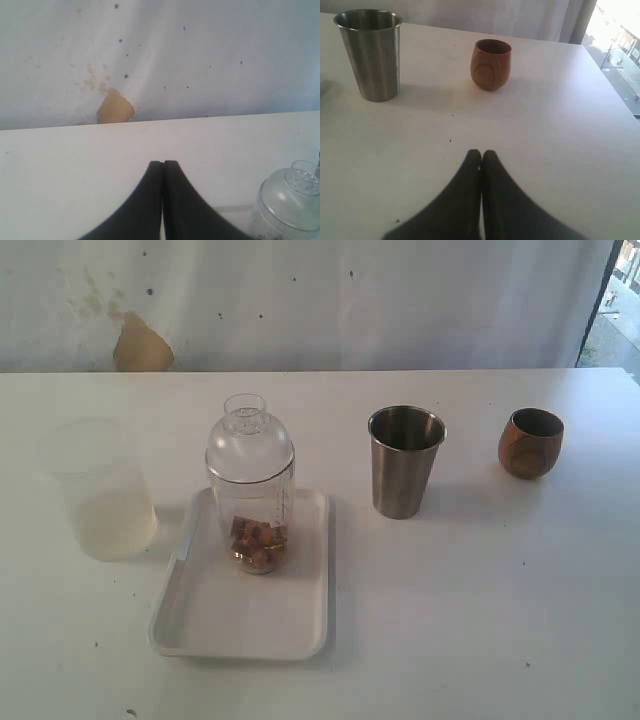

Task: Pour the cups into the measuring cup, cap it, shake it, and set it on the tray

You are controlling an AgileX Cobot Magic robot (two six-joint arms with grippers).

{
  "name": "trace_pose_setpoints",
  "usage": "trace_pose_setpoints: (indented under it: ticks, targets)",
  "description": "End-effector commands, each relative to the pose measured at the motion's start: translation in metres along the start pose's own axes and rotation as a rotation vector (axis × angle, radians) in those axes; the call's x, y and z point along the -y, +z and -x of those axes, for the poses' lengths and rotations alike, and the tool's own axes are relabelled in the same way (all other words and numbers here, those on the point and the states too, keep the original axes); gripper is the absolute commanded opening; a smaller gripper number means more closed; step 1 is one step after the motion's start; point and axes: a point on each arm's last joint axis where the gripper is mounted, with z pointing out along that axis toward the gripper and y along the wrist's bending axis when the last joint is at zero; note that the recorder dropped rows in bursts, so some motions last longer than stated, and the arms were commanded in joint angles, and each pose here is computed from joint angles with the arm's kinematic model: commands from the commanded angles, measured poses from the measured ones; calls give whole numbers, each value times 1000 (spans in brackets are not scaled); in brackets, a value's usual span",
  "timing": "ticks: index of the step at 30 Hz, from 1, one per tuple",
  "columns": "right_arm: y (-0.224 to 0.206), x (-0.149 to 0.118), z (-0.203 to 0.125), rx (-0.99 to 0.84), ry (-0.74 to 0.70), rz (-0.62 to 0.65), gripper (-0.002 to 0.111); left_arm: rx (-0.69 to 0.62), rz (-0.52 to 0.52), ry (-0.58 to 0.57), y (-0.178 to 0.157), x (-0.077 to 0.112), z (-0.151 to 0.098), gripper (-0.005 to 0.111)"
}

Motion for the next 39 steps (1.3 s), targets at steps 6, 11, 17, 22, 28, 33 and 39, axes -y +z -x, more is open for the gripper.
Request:
trace_pose_setpoints:
  ticks: [6, 11, 17, 22, 28, 33, 39]
  targets:
    - [0, 0, -2, -2, -2, -6, 0, 3, -6, -8, -2, 1, 1, 1]
    - [0, 0, -2, -2, -2, -6, 0, 1, -10, -16, -2, 1, 1, 1]
    - [0, 0, -2, -2, -2, -6, 0, 12, -63, -145, -12, 4, 2, 1]
    - [0, 0, -2, -2, -2, -6, 0, 49, -109, -189, -27, 5, 4, 1]
    - [0, 0, -2, -2, -2, -6, 0, 205, -176, -20, -41, 6, -22, 1]
    - [0, 0, -2, -2, -2, -6, 0, 399, -43, -25, -46, -9, -75, 1]
    - [0, 0, -2, -2, -4, -6, 0, 444, 115, -30, -49, -21, -132, 1]
